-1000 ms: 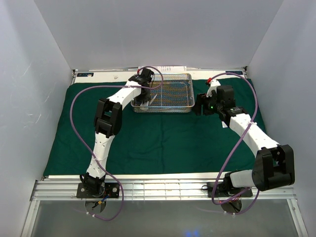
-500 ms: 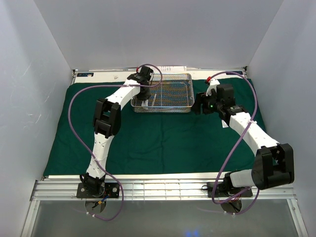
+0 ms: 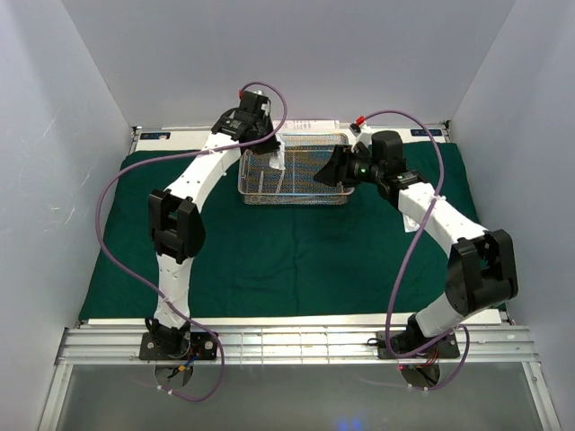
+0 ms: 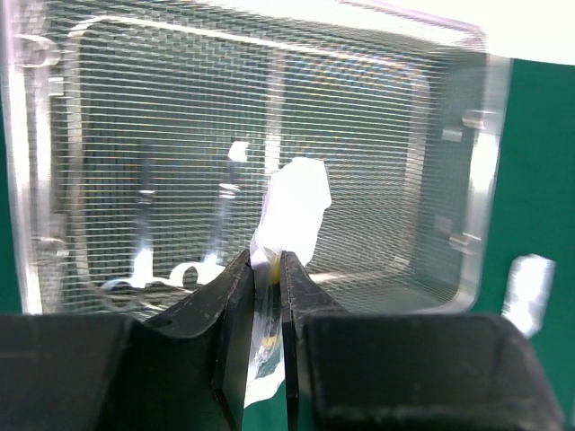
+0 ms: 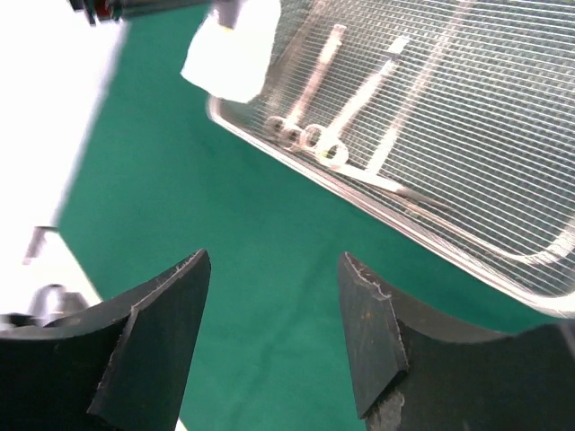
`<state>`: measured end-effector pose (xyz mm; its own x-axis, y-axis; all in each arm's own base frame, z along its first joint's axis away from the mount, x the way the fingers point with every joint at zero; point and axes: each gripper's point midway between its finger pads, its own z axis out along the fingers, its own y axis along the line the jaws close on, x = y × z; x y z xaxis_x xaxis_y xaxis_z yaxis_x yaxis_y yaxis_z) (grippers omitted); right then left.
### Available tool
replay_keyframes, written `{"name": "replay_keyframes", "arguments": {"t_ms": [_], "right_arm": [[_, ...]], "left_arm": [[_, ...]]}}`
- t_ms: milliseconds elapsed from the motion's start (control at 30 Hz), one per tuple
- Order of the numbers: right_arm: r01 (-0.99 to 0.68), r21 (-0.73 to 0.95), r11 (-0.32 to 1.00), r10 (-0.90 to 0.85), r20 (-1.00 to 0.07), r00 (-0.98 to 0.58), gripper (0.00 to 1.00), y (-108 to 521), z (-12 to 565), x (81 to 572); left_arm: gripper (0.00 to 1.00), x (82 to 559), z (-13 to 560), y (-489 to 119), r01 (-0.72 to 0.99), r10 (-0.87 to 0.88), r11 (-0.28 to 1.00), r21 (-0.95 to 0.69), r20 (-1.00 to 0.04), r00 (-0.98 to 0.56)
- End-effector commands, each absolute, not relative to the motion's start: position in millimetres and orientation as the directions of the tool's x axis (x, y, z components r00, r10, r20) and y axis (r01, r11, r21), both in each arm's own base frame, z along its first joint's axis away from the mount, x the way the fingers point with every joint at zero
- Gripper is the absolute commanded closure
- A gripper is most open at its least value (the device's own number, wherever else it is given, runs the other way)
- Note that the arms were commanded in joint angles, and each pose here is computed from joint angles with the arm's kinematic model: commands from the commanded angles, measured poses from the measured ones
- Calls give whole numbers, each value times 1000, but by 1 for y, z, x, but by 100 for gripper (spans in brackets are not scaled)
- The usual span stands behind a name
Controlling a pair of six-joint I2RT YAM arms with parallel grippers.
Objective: Open and lay out the surgical kit
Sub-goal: Place the medical item in the surgical kit.
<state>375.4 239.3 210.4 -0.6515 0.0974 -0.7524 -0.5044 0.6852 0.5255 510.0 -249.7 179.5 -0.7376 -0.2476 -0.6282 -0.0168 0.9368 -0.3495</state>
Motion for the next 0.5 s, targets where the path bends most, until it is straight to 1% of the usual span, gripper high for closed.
{"name": "replay_keyframes", "arguments": {"t_ms": [0, 67, 167, 267, 333, 467], "right_arm": [[-549, 638, 541, 193, -729, -657, 36, 272, 255, 385], [-533, 686, 495, 212, -690, -692, 36, 281, 258, 384], [-529, 718, 452, 226, -666, -710, 37, 294, 260, 390], [-522, 735, 432, 237, -652, -720, 37, 301, 258, 399], [-533, 737, 415, 239, -654, -718, 37, 305, 263, 404], [-527, 753, 395, 236, -637, -734, 37, 312, 255, 412]], "left_arm": [[73, 493, 242, -273, 88, -302, 853, -515, -623, -722], [73, 488, 248, -274, 96, -308, 842, -531, -619, -723], [73, 479, 260, -280, 125, -318, 810, -573, -608, -728], [73, 469, 271, -289, 153, -324, 770, -620, -586, -743], [73, 464, 269, -291, 154, -322, 758, -634, -569, -757], [73, 459, 271, -292, 169, -317, 748, -643, -568, -759]]}}
